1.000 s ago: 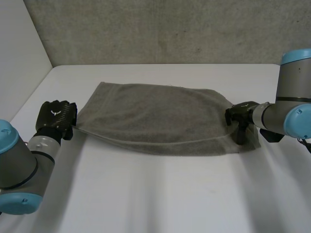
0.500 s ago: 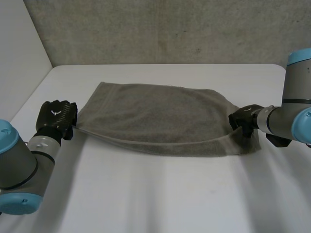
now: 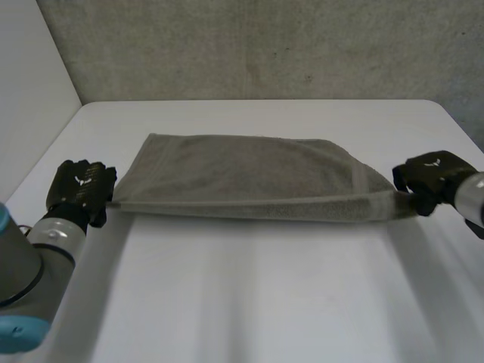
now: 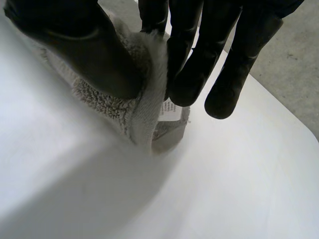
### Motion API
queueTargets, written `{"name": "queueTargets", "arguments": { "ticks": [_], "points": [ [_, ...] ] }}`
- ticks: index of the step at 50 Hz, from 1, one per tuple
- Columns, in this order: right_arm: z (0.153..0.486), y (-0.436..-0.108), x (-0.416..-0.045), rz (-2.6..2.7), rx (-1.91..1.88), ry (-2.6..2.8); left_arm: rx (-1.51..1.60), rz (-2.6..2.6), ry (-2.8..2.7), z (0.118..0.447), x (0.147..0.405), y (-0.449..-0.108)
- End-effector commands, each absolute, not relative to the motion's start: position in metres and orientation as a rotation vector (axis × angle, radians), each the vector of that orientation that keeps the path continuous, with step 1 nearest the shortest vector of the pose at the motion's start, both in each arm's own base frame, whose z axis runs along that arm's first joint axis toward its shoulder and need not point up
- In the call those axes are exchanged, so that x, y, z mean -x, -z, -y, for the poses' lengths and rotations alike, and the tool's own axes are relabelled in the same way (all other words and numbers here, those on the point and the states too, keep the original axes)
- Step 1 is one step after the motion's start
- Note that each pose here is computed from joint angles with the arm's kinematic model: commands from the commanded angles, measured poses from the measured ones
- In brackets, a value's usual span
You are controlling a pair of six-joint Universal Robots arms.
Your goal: Fold the towel.
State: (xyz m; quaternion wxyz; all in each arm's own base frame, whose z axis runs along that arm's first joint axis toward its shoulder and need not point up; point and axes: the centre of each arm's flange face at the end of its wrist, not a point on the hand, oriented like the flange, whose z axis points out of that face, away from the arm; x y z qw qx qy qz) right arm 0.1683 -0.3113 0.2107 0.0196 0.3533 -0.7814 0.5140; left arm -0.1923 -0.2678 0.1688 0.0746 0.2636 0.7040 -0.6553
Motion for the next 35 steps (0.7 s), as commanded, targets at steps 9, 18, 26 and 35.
{"name": "queueTargets", "arguments": {
  "ticks": [9, 18, 26, 35],
  "points": [
    [0.247, -0.217, -0.110, 2.315, -1.536, -1.142, -1.058, -2.174, 1.829, 0.170, 0.188, -0.215],
    [0.268, -0.234, -0.109, 2.268, -1.446, -1.337, -1.083, -2.165, 1.845, 0.175, 0.195, -0.216],
    [0.290, -0.224, -0.112, 2.291, -1.331, -1.436, -1.082, -2.146, 1.863, 0.217, 0.208, -0.194],
    [0.327, -0.232, -0.146, 2.168, -1.231, -1.580, -1.074, -2.073, 1.947, 0.279, 0.230, -0.189]
  ]
}}
